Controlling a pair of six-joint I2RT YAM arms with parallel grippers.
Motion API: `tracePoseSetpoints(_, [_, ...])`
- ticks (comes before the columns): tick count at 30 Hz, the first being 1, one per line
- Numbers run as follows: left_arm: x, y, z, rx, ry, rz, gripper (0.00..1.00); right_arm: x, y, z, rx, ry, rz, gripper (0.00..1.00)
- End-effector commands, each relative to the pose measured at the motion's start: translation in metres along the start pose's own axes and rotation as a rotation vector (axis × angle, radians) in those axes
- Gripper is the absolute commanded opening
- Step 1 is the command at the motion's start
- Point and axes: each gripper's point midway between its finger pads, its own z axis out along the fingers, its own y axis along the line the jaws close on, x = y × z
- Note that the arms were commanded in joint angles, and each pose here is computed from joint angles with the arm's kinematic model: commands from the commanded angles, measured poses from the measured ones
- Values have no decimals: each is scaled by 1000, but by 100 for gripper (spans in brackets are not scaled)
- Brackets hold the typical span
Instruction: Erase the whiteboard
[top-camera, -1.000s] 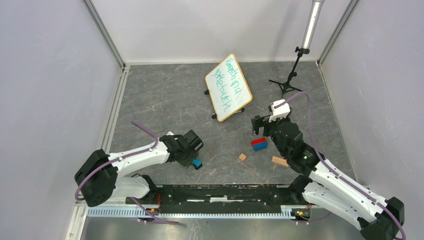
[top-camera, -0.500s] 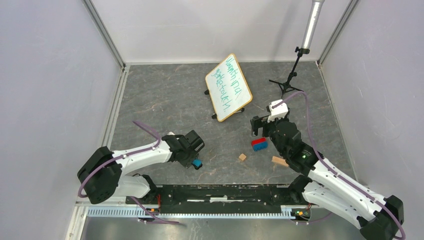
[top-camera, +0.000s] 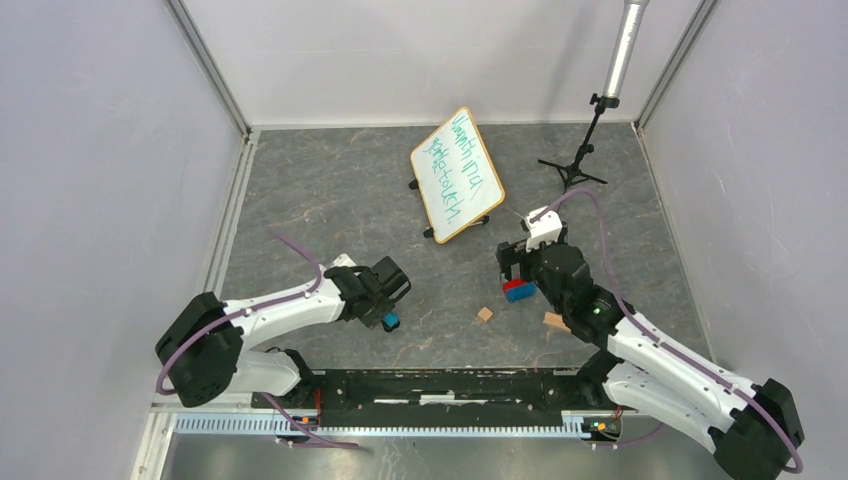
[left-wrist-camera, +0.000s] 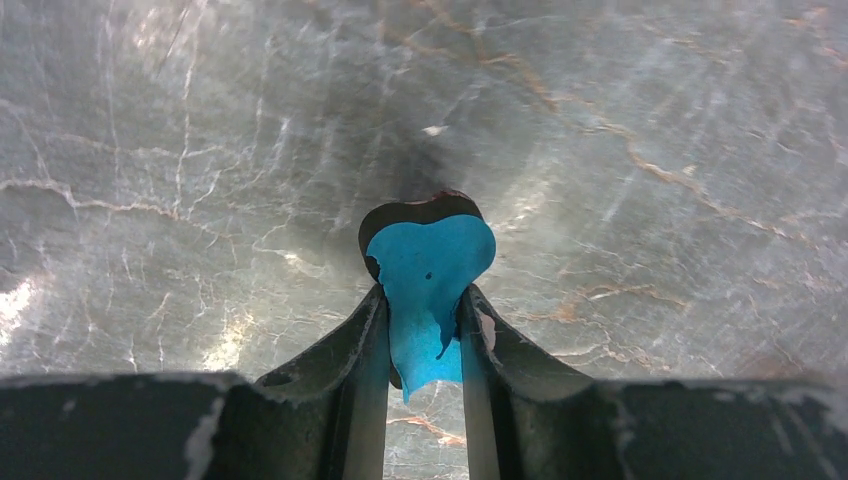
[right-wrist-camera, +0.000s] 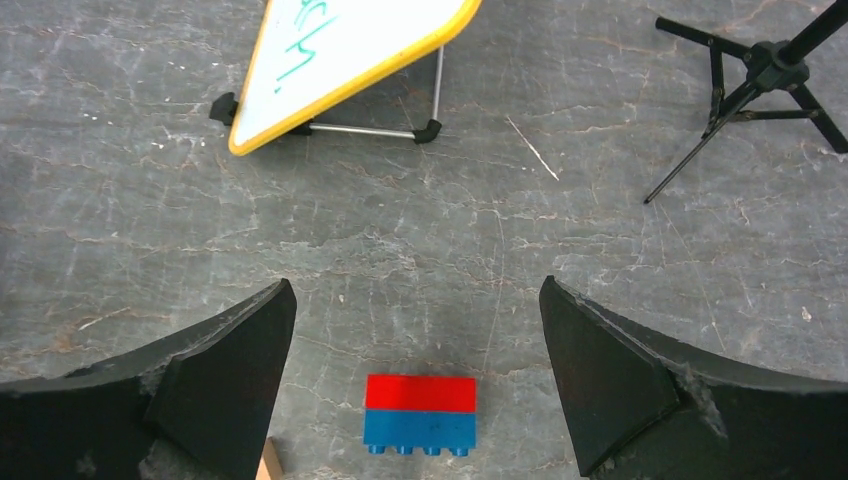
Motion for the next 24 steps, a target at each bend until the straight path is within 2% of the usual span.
tracePoseSetpoints(1, [-28,-30,-23,99,-119,113,31,-9,0,13,-49,-38,48,98])
tracePoseSetpoints(5, [-41,-52,-42,158,-163,203,28,-7,-11,29,-80,26,115,98])
tracePoseSetpoints(10, [-42,-92,-57,326,-193,389,28,-26,-14,41,-223,-27,295,99])
tracePoseSetpoints(11, [-40,-102,-63,376,-187,428,29,-30,-16,45,-227,-18,337,95])
tracePoseSetpoints(15, [-39,-132,-81,511,-194,547,30,-50,-16,65,-242,-3,427,90])
tracePoseSetpoints(19, [-47,-160,-91,648,-146,549,30,-69,-11,83,-289,-30,495,80])
tracePoseSetpoints(21, [-49,-173,-96,708,-70,519,30,-74,-17,90,-252,-29,519,79])
tracePoseSetpoints(24, [-57,-193,-98,773,-22,501,30,-74,-30,101,-168,-26,547,76])
